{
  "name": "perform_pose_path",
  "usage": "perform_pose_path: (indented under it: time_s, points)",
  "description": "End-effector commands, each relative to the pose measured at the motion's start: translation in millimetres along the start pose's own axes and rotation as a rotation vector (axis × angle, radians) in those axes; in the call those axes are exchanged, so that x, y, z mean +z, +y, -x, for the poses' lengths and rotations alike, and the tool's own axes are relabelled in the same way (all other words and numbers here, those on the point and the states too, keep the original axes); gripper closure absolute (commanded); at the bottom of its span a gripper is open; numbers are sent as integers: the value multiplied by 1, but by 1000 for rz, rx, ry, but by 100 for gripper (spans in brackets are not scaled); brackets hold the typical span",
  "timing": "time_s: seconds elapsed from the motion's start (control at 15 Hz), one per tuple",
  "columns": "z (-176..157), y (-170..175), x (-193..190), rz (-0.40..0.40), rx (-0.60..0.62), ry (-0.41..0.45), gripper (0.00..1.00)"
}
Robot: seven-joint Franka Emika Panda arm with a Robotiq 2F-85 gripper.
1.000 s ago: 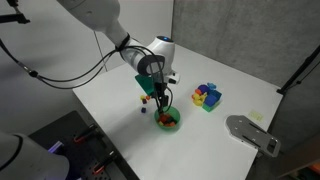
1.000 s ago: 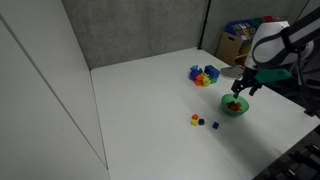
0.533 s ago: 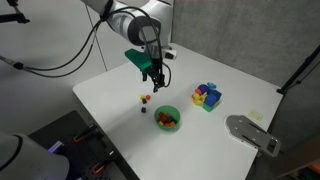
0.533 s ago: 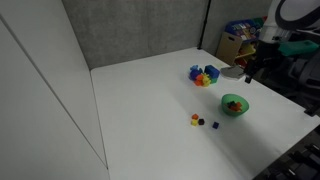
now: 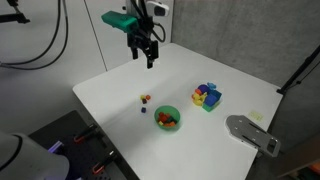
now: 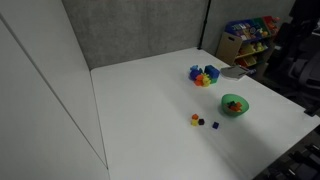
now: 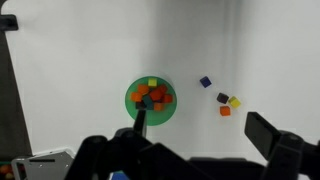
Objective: Put the block into the bowl
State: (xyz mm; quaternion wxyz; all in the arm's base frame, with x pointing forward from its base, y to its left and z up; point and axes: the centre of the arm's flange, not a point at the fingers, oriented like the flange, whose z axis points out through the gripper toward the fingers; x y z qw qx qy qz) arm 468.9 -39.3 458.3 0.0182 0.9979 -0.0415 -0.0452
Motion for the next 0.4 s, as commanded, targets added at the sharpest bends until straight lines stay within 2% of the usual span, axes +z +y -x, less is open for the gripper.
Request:
perform_pose_path:
  time_s: [0.0,0.07,0.33]
  points:
    - [27,1,-37,19,-15,38,0]
    - [13,-1,-22,0,-3,23,0]
    - [23,0,-36,-1,-3,45,0]
